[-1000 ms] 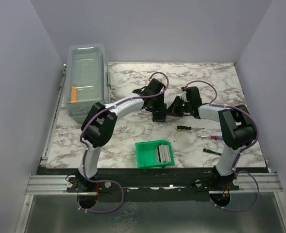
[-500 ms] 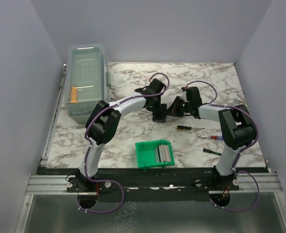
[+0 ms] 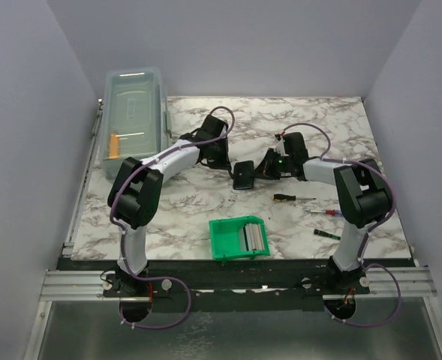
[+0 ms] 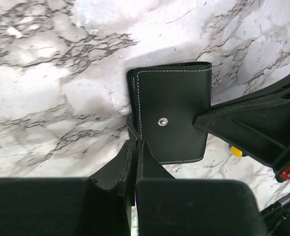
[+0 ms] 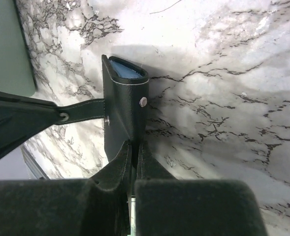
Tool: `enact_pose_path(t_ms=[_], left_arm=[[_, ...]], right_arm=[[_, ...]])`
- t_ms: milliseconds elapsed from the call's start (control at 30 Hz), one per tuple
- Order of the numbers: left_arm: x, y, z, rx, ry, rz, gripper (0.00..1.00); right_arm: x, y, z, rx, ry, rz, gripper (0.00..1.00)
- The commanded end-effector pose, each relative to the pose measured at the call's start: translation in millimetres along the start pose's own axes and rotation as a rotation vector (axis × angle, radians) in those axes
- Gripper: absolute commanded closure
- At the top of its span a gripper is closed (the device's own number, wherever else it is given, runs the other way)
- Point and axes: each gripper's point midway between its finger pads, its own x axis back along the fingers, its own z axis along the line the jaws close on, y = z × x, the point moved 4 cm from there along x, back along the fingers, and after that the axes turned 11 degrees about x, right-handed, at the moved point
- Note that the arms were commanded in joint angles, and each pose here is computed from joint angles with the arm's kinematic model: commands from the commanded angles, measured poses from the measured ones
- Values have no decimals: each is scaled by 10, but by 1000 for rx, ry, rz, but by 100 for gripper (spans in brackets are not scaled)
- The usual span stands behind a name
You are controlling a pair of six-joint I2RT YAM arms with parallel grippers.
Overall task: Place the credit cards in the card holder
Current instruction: Open the card holder at the center of the board.
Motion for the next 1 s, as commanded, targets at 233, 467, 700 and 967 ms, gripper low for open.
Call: enact_pose_path(t_ms=[233, 467, 700, 967], left_arm=[[449, -4, -334, 27, -239, 34, 100], [673, 141, -549, 19, -309, -12, 100], [634, 130, -546, 26, -309, 4, 100], [642, 129, -531, 23, -301, 5, 100]], right_arm=[[194, 119, -395, 139, -472, 92, 40], [205, 44, 140, 338, -240, 75, 27], [234, 69, 362, 420, -172, 3, 23], [292, 100, 525, 403, -106, -33, 24]])
